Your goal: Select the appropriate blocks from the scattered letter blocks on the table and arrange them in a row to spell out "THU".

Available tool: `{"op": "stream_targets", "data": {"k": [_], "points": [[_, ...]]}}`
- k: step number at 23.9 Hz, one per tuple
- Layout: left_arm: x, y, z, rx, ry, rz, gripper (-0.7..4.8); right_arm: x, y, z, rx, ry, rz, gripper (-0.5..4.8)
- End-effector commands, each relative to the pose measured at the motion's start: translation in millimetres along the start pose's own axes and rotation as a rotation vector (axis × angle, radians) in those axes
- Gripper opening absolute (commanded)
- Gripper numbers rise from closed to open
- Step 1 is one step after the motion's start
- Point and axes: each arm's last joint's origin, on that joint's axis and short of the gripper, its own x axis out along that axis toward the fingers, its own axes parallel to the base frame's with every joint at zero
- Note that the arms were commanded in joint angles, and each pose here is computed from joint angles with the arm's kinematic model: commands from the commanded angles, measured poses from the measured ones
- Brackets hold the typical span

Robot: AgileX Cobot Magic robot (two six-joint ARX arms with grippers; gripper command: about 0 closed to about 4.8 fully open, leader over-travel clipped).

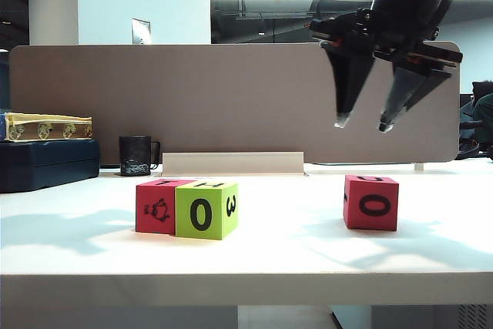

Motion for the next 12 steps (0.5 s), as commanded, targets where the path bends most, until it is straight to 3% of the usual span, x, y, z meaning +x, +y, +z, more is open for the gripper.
{"op": "stream_targets", "data": {"k": [1, 6, 12], "points": [[-2, -0.8, 1, 0.004, -0.01, -0.006, -0.05, 1, 0, 2, 0.078, -0.015, -0.025, 3.12], [-2, -0.8, 1, 0.004, -0.009, -0.006, -0.05, 21, -1, 3, 0.15, 0.039, -0.042, 3.19], [-2, -0.9, -1, 0.0, 0.003, -0.008, -0.05, 38, -2, 0, 0.157, 0.11, -0.056, 3.32]]}}
